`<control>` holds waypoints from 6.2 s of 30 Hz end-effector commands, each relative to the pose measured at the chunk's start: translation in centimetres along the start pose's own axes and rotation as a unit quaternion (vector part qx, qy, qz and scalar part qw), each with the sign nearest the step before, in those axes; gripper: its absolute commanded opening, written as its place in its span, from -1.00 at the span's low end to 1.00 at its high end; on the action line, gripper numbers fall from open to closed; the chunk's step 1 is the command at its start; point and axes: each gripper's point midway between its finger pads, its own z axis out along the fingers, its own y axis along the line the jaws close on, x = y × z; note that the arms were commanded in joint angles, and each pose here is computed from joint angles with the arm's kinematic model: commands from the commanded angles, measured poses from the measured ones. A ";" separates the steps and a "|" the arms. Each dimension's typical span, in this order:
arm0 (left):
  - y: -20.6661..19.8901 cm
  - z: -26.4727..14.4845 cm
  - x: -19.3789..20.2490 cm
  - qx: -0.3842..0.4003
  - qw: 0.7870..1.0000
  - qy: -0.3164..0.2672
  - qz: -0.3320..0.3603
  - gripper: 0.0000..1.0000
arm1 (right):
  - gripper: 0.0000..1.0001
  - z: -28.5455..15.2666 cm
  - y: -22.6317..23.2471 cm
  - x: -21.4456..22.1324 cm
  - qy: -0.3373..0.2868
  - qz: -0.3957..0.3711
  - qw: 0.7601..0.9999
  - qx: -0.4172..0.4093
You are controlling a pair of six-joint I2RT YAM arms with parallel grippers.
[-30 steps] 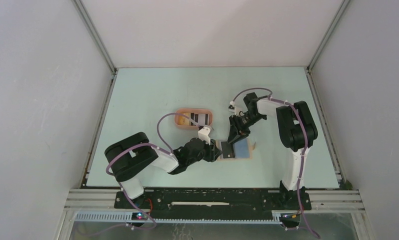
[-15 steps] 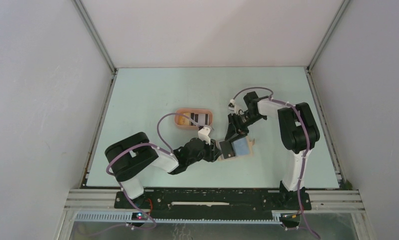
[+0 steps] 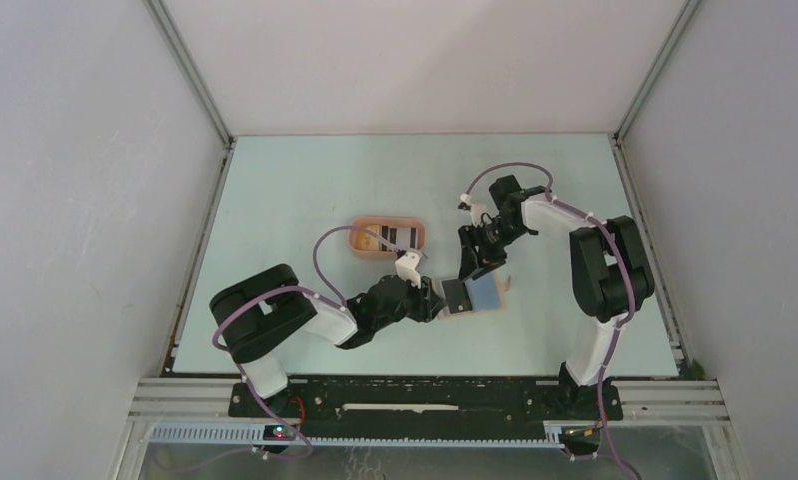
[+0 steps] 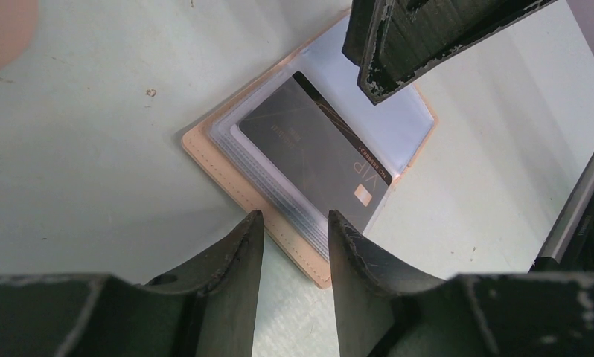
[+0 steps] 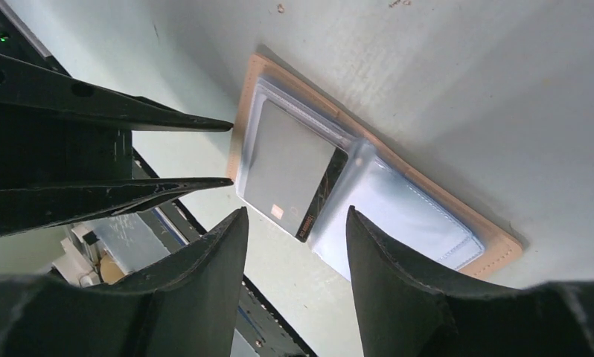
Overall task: Put the credit cards into the card holder
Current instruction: Insert the credit card into the card holder, then pick up the credit card from the storage box.
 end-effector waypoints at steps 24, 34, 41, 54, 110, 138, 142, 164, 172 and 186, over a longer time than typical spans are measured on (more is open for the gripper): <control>-1.3 0.8 -0.3 0.030 1.000 -0.002 -0.005 -0.20 | -0.20 2.8 2.3 1.8 0.062 -0.018 0.997 -0.033; -1.3 -1.4 -2.2 0.035 0.999 -0.040 0.000 -0.08 | 0.04 -1.3 2.4 -0.1 0.010 -0.094 0.995 0.002; -1.9 -4.9 -5.4 0.037 0.995 -0.081 0.046 0.04 | 0.03 -4.8 5.4 -0.7 -0.036 -0.182 0.982 -0.015; 0.1 -10.6 -14.4 -0.051 0.975 -0.166 0.141 0.49 | 0.03 -14.4 10.2 -1.9 -0.205 -0.294 0.933 0.004; 14.8 4.7 -13.9 -0.197 0.974 0.061 -0.098 0.45 | 0.01 -12.2 6.6 -2.3 -0.187 -0.232 0.954 0.003; 9.2 4.6 -14.7 0.038 0.987 0.039 -0.153 0.22 | 0.01 -12.3 6.6 -2.3 -0.190 -0.231 0.954 0.001; 8.1 4.3 -14.9 0.080 0.983 0.031 -0.162 0.19 | 0.01 -12.3 6.6 -2.3 -0.190 -0.230 0.954 0.000; 9.2 2.9 -16.2 0.029 0.994 0.006 -0.106 0.09 | 0.01 -12.7 6.7 -2.3 -0.194 -0.227 0.954 -0.005; 12.2 2.6 -15.5 -0.127 0.990 0.014 -0.064 0.23 | 0.01 -12.7 6.6 -2.3 -0.195 -0.226 0.955 -0.005; 12.1 4.2 -13.5 -0.154 0.984 0.073 -0.052 0.32 | 0.01 -12.7 6.5 -2.2 -0.195 -0.225 0.955 -0.007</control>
